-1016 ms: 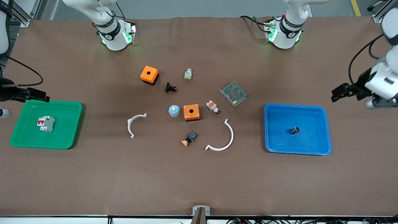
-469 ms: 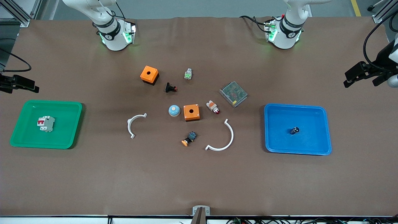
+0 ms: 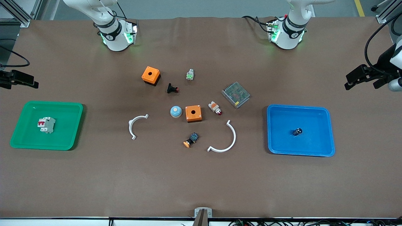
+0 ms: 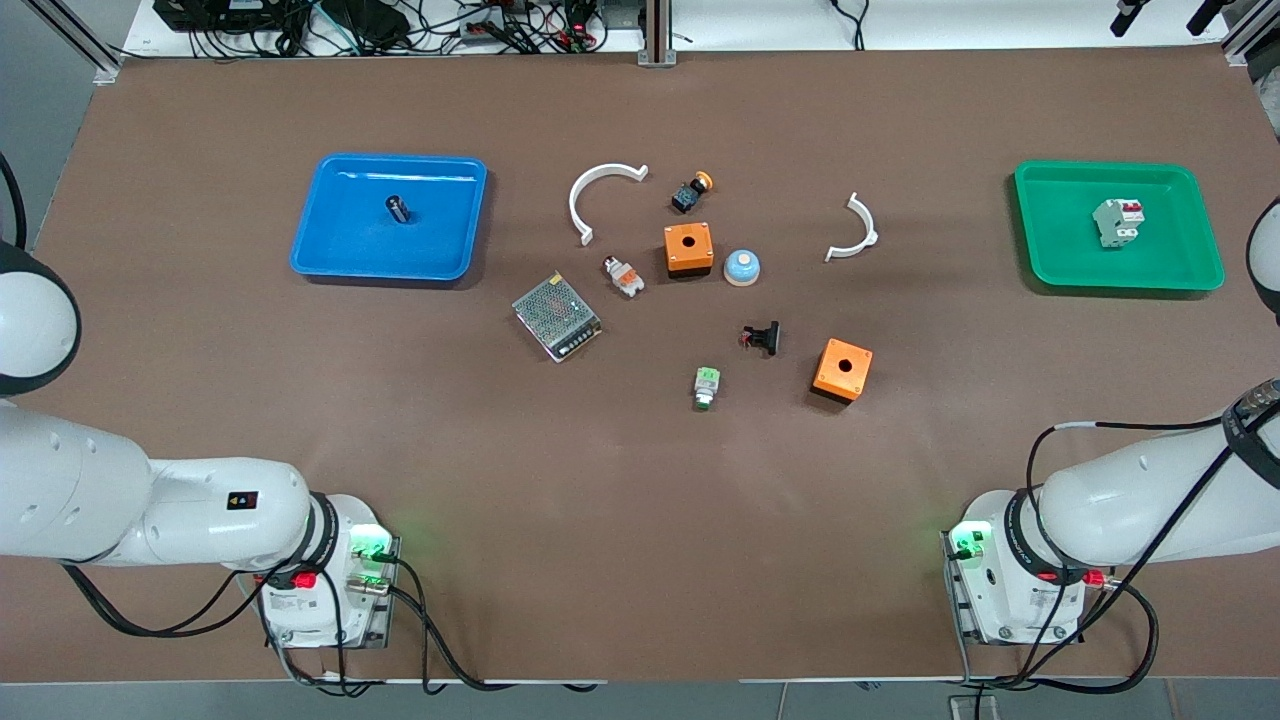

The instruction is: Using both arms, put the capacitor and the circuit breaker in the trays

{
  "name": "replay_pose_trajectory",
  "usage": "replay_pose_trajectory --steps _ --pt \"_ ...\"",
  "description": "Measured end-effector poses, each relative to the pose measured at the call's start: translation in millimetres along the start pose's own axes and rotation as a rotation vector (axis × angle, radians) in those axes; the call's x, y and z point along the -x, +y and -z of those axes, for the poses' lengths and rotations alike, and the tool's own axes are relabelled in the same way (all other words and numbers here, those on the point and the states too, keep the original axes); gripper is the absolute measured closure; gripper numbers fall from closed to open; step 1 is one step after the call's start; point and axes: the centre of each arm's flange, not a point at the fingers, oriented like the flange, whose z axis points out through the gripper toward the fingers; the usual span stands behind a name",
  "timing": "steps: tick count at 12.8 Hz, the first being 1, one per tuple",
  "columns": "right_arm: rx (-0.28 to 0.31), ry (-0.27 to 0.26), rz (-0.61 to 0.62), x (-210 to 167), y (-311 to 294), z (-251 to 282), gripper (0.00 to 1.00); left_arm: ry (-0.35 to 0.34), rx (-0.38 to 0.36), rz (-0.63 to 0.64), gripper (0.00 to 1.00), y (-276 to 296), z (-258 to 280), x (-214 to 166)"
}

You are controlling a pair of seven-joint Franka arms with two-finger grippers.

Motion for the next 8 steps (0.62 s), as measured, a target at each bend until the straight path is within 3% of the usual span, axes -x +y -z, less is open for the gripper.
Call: replay_pose_trajectory --steps 8 --pt "-0.011 0.046 -0.12 21 -46 29 0.0 -0.003 0.0 -0.001 0.0 1 0 0"
